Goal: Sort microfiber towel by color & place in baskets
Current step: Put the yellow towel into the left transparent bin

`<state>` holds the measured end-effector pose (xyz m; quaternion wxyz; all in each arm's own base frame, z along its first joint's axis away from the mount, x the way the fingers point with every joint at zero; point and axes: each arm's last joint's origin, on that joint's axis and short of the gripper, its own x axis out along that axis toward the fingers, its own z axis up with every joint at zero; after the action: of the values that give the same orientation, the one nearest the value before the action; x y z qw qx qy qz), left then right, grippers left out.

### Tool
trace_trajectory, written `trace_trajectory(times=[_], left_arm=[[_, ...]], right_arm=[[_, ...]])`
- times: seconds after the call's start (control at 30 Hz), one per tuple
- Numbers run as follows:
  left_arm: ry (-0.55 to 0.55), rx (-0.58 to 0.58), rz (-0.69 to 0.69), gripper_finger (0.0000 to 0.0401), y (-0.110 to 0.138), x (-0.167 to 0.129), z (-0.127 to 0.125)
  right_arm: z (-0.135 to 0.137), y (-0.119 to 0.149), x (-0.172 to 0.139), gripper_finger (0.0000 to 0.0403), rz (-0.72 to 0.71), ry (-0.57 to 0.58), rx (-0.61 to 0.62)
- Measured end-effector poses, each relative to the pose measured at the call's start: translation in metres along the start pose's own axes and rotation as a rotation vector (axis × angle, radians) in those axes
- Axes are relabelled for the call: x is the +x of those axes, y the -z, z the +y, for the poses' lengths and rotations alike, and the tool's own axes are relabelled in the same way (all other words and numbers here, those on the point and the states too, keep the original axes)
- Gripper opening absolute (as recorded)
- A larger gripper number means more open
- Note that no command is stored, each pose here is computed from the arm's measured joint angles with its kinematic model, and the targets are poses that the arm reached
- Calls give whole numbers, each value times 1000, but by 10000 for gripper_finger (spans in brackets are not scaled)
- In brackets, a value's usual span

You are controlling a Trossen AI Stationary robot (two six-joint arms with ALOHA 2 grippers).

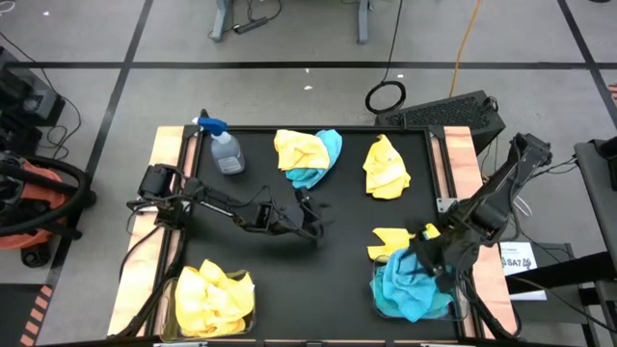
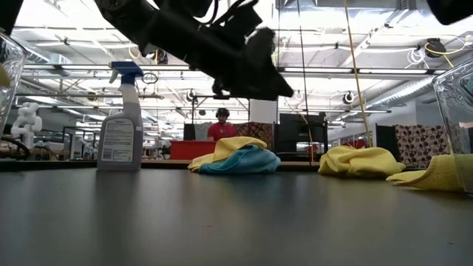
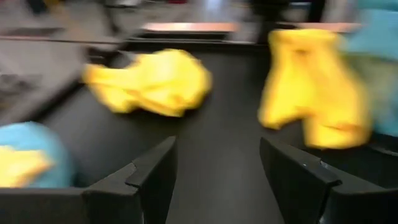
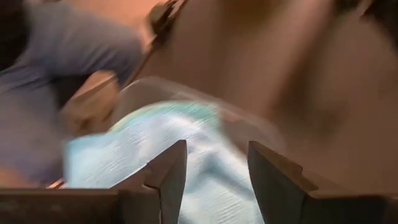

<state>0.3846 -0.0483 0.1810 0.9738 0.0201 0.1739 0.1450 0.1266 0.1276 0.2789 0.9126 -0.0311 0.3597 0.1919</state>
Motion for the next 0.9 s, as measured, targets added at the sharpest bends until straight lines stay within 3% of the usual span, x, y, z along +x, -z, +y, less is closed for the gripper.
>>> trace_trajectory(times=[0.13, 0.33, 0.47, 0.9], left_arm=[[-174, 9, -16, 235, -7, 7, 18], [-285, -13, 48, 235, -9, 22, 61], [-354, -114, 96, 235, -3, 28, 94], [-490, -323, 123, 235, 6, 35, 163]], right_arm=[[-5, -5, -5, 174, -100, 133, -22], [-15, -11, -7, 185, -167, 274, -28], [-21, -12, -5, 187, -171, 345, -27], [-27, -16, 11, 187, -124, 430, -52]])
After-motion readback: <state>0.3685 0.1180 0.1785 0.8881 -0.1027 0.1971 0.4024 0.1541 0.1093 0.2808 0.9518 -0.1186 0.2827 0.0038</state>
